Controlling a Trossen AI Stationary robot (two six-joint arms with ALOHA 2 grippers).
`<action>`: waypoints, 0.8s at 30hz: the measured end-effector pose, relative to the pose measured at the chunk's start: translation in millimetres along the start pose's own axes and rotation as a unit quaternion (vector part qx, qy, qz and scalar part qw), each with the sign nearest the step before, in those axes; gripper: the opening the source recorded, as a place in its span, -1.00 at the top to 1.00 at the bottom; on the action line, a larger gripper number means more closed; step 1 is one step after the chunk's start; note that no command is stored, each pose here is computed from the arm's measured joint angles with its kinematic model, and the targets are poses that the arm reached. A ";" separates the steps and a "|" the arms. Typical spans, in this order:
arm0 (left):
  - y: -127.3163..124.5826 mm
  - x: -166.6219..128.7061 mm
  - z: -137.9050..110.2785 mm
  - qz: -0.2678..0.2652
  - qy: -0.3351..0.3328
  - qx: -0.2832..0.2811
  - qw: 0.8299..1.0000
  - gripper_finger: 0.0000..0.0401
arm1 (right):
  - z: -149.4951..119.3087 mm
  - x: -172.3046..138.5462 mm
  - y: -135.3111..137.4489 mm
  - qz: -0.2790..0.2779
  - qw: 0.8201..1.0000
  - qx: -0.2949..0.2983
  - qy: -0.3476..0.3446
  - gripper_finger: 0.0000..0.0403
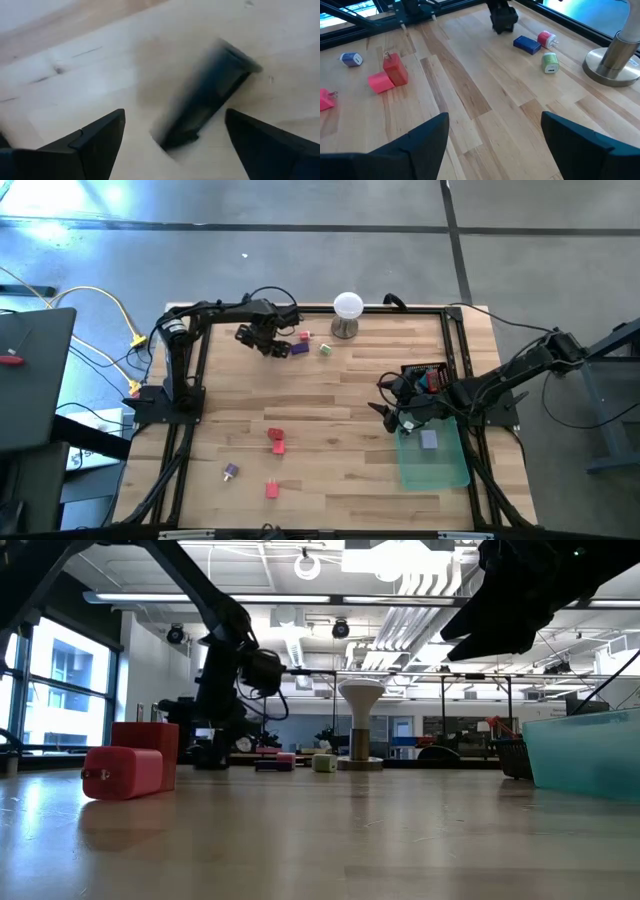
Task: Pick & Place Office items
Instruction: Put the black digital clock into the black basket
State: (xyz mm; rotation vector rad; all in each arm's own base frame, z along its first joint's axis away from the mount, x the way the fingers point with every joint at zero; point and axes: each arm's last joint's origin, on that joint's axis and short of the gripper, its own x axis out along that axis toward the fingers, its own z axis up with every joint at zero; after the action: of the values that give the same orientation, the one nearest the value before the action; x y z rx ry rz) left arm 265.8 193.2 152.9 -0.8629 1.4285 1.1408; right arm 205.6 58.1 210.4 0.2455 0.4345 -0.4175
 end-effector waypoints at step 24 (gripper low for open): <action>-1.8 -0.9 2.4 -0.020 -0.006 -0.002 1.000 -0.70 | 0.0 0.0 -0.1 0.000 1.000 -0.001 0.000 -0.51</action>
State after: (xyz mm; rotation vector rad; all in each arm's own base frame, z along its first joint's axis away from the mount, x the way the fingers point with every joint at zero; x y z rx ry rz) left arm 268.4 194.8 153.5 -0.8823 1.3936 1.1182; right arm 205.6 58.0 210.3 0.2425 0.4352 -0.4177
